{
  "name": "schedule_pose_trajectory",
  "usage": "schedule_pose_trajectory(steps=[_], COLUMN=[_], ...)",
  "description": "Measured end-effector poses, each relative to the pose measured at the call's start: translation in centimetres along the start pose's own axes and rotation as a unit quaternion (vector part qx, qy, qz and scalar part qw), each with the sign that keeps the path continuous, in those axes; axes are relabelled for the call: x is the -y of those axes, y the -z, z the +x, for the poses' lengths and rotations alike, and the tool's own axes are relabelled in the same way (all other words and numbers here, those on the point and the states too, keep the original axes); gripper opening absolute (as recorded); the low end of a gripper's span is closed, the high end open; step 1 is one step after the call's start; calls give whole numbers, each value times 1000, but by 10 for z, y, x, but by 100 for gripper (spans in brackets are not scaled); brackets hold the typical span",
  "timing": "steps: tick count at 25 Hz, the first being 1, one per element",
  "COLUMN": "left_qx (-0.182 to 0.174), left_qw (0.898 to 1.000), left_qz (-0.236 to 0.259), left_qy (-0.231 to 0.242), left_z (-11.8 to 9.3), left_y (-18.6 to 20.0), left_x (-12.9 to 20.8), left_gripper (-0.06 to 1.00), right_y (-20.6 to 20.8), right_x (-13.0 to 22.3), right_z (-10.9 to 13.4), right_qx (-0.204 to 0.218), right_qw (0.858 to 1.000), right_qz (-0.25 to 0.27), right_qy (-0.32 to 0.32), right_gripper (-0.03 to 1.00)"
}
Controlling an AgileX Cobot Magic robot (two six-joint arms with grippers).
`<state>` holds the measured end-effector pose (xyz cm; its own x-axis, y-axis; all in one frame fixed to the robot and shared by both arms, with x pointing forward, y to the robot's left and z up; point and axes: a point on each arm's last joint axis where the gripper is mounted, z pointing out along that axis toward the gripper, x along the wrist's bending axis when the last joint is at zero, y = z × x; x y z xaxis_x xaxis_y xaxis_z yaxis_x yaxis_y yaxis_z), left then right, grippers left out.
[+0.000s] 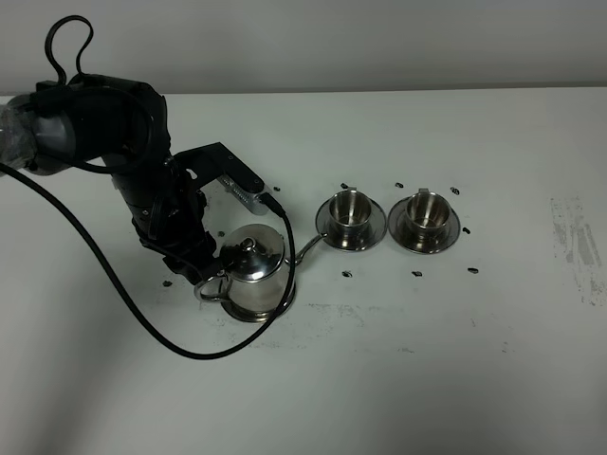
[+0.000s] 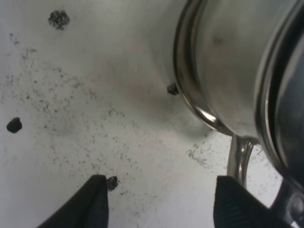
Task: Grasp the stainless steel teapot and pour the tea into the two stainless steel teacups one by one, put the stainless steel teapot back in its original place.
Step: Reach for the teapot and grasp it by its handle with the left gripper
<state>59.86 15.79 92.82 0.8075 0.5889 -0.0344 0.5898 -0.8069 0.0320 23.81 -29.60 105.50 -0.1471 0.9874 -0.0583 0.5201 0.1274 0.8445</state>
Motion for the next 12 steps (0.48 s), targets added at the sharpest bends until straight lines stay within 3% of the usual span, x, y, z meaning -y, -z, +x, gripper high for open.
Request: schedule_pose_trajectory(steps=[12], left_qx=[7], left_qw=[1000], left_qz=[4], left_qy=[-15], left_z=[-1], left_y=[0], left_x=[1], left_gripper=[48], right_y=[0], right_x=[0], right_z=[0], right_qx=[0], right_qw=[1000], right_qz=[0], right_qy=[0], right_gripper=[58])
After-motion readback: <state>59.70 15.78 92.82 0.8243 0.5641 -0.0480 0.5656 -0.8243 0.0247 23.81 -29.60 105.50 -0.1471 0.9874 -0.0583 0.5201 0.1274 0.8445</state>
